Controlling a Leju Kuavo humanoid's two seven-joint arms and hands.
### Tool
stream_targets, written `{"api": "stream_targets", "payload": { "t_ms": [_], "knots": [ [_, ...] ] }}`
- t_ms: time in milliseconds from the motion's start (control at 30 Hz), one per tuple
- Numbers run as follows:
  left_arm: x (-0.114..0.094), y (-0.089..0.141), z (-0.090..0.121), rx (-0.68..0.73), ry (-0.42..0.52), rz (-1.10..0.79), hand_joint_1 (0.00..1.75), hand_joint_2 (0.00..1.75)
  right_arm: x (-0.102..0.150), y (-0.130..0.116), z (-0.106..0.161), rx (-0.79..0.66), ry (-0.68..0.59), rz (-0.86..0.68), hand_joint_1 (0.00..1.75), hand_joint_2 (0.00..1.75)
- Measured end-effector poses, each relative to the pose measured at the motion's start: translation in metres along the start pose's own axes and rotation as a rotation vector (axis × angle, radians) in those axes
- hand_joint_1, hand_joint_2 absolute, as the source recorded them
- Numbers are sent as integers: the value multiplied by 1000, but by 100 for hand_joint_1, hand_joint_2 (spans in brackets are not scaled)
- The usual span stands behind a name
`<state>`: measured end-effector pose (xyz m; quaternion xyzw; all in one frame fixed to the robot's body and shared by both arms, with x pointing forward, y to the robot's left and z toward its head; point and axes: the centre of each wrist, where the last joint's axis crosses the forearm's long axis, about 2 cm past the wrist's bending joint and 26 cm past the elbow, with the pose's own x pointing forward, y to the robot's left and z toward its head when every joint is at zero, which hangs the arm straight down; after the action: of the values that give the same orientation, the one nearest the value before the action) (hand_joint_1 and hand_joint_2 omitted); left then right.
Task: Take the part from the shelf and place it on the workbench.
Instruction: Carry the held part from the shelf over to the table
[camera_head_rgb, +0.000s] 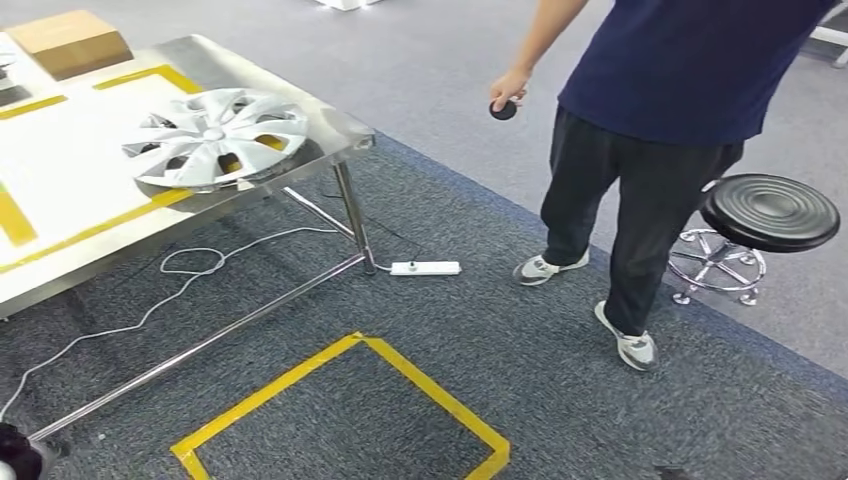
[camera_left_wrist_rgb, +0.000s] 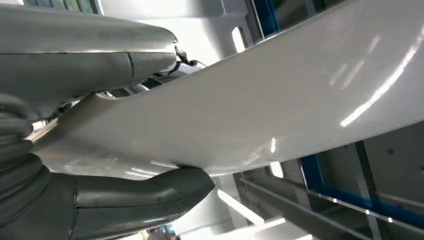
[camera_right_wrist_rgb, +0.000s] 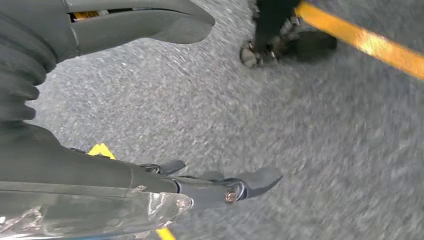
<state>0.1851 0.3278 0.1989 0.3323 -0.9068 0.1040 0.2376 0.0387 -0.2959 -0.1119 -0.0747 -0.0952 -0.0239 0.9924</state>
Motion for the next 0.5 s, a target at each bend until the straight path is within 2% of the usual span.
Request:
{"api": "stream_targets", "payload": {
  "t_ms": [500],
  "knots": [
    [-1,1,-2,-2,-3,6,175,175,-2,7,1,28,15,66,0,175]
  ]
}}
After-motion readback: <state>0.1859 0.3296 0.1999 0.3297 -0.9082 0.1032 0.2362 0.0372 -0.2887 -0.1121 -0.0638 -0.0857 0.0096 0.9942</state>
